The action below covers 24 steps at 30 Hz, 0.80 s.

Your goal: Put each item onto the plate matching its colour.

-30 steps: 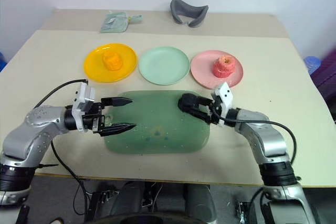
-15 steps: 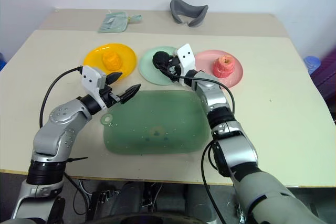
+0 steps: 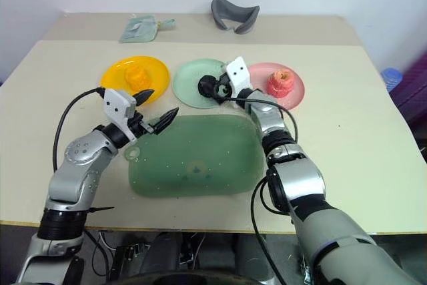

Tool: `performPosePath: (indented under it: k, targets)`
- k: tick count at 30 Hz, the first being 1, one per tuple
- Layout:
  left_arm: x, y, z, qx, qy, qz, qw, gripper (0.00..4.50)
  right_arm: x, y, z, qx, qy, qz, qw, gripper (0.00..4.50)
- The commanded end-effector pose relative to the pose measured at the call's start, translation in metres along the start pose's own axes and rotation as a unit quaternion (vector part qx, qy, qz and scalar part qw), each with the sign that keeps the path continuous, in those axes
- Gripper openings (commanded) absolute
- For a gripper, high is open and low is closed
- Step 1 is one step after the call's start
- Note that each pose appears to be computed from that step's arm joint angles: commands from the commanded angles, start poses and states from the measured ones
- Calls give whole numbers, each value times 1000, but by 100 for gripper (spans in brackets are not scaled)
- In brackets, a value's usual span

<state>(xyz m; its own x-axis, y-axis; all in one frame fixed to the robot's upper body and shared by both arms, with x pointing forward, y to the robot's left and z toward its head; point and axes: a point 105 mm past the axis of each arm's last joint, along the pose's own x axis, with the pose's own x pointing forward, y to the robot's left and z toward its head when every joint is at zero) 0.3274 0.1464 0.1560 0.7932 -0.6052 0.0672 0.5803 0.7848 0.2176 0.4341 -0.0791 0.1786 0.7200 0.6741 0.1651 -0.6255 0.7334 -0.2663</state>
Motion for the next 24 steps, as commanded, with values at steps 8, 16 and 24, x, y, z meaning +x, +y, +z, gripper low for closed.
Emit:
performPosePath:
  k: [8, 16, 24]
  targets:
    - [-31, 5, 8, -30, -27, -54, 998, 450, -168, -35, 21, -48, 43, -69, 996, 446]
    - [-61, 7, 3, -49, 13, -98, 994, 450, -255, -21, 17, -19, 124, -106, 986, 446]
    - [-65, 1, -1, -45, 25, -111, 993, 450, -257, -1, 15, 46, 113, -96, 988, 446]
